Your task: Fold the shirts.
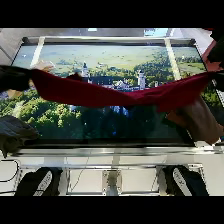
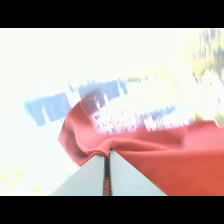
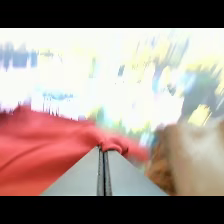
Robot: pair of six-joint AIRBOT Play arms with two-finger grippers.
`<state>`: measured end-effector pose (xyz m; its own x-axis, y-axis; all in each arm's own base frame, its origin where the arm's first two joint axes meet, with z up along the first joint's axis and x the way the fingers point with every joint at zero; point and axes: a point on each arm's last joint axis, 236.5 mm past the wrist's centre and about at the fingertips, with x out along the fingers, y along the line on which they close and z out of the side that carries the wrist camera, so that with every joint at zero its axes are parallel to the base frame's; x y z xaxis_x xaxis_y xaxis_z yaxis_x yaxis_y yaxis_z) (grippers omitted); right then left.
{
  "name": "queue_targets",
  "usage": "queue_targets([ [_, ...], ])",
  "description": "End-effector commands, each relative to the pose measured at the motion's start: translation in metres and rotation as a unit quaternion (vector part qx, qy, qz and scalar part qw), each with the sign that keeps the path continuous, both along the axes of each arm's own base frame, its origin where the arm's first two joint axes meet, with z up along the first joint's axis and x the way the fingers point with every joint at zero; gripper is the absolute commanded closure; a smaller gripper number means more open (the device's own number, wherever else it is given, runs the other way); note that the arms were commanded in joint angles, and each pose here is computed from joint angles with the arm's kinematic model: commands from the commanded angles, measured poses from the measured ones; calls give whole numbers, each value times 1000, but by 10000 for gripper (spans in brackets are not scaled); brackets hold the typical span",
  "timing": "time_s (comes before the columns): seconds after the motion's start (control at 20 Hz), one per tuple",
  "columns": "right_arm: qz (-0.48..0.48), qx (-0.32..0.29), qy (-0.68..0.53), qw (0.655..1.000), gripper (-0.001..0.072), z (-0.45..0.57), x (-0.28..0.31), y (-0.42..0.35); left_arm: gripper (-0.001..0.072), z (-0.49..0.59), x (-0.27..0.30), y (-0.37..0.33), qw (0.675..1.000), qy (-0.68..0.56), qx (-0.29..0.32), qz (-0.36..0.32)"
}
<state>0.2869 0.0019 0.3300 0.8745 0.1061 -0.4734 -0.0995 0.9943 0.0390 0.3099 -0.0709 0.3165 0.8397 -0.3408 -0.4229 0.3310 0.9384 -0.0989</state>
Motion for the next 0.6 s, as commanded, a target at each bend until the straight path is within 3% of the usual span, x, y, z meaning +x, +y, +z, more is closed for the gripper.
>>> queue_targets([
  [0.0, -9, 0, -158, 987, 690, 90, -31, 12, 700, 61, 2, 2, 995, -98, 1, 7],
  [0.15, 9, 53, -201, 978, 690, 109, 25, 11, 700, 62, 56, 18, 992, -120, -15, 42],
  [0.4, 32, 162, -53, 985, 689, -32, 201, 14, 700, -134, 171, -1, 993, 118, -9, 14],
  [0.55, -9, 211, -4, 977, 688, -151, 299, 35, 700, -230, 228, 28, 974, 183, -35, 127],
])
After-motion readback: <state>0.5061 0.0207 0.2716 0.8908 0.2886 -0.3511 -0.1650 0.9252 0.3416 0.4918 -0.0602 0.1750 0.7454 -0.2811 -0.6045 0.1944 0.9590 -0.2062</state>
